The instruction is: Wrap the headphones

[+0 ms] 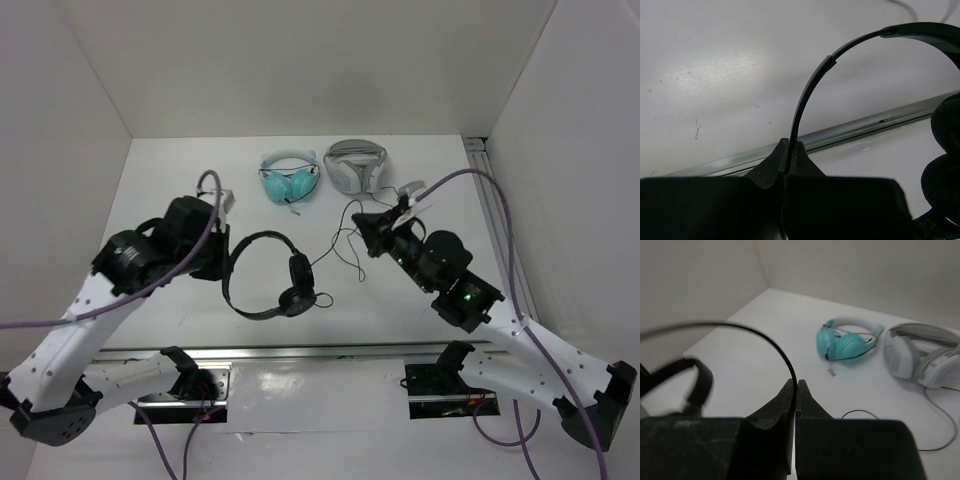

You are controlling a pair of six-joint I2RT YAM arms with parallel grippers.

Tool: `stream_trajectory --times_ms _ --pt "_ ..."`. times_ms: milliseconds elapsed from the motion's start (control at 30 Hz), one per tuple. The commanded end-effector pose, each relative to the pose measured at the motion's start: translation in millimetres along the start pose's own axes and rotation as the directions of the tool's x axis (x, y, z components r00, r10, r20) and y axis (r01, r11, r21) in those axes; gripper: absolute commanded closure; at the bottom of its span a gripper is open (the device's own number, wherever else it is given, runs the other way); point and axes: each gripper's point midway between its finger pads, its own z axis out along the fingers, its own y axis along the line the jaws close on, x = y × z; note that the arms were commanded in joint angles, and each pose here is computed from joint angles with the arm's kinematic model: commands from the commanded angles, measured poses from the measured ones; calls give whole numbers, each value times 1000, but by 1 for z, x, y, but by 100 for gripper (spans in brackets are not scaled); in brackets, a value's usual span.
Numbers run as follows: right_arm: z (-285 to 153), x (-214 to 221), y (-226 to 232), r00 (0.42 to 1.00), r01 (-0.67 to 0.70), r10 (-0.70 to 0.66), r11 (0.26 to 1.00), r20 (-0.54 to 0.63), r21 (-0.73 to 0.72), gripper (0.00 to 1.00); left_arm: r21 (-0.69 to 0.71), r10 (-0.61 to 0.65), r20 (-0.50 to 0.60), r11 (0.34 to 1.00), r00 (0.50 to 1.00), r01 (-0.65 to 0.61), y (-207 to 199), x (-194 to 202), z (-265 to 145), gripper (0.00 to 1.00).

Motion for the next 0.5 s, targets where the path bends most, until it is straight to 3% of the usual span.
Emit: stream_trajectory --times_ms 0,67,233,467 --pt "-21 -77 -32 995 22 -43 977 93 213 100 33 21 -45 999 999 -20 -10 11 39 100" --pt "-26 -96 -25 993 30 -50 982 106 188 100 5 37 -77 999 996 -36 -5 19 52 100" --pt "-19 -100 1 992 127 -127 991 8 53 100 17 111 -174 994 978 -110 -8 42 83 100" --pt "-4 -60 35 982 160 -170 981 -83 -111 100 272 295 -164 931 941 -244 -68 58 76 100"
